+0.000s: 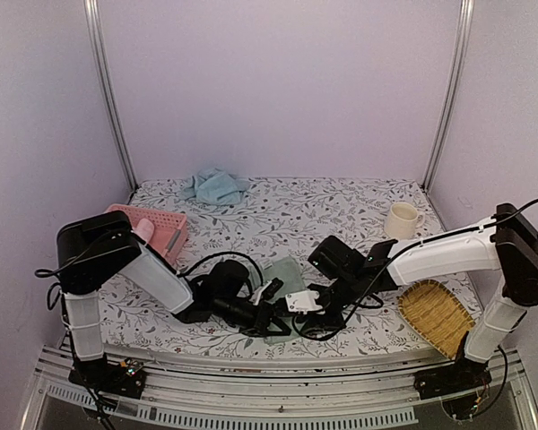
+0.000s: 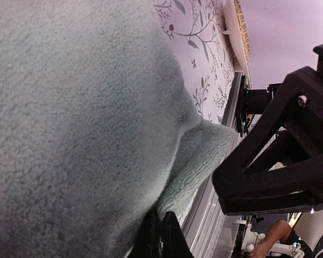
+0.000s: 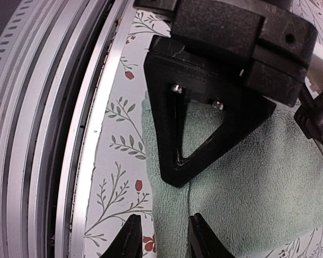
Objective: Roll the towels
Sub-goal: Roll the towel at the center of the board.
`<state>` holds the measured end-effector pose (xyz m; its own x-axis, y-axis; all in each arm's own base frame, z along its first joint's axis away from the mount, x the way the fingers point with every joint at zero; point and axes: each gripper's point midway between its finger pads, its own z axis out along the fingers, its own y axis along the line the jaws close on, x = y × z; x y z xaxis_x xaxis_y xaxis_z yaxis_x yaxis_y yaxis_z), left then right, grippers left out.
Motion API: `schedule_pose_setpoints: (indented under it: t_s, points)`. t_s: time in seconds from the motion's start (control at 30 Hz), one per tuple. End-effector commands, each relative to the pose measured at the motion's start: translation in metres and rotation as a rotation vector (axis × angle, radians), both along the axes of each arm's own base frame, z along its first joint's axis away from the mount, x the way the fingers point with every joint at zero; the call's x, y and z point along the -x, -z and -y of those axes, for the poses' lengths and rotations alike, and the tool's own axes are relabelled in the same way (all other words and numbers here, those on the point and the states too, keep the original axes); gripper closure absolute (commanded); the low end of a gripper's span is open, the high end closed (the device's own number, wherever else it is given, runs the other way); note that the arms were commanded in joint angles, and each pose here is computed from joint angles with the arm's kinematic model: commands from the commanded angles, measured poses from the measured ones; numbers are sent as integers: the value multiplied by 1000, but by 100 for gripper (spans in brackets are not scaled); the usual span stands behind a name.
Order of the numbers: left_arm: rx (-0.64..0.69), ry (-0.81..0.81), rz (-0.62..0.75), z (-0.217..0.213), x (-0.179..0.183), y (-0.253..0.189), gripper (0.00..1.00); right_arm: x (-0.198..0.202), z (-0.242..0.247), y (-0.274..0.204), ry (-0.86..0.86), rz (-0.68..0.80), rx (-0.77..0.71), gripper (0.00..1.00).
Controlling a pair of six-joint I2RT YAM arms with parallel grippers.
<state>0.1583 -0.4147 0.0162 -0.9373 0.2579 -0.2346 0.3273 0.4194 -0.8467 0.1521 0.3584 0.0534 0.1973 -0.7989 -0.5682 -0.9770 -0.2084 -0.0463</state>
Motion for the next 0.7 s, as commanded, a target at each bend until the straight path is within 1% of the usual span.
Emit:
schedule_pose_setpoints:
  t_s: [0.0, 0.37, 0.53, 0.57, 0.6, 0.63, 0.67]
  points:
    - [-67, -21, -54, -9, 1, 22, 100, -1, 1, 14, -4, 35, 28, 68]
    - [-72, -28, -62, -12, 2, 26, 100, 1, 10, 41, -11, 44, 99, 69]
    - [-66, -30, -49, -13, 1, 24, 100, 2, 15, 54, -30, 41, 131, 72]
    - [-57, -25, -36, -13, 1, 21, 100, 2, 16, 58, -32, 43, 140, 73]
    - [-43, -17, -19, -12, 0, 16, 98, 3, 18, 61, -37, 43, 149, 77]
    - [-26, -6, 4, -11, 0, 11, 95, 4, 19, 63, -42, 35, 158, 83]
    - [-19, 3, 33, -11, -1, 8, 91, 6, 20, 63, -51, 22, 164, 88]
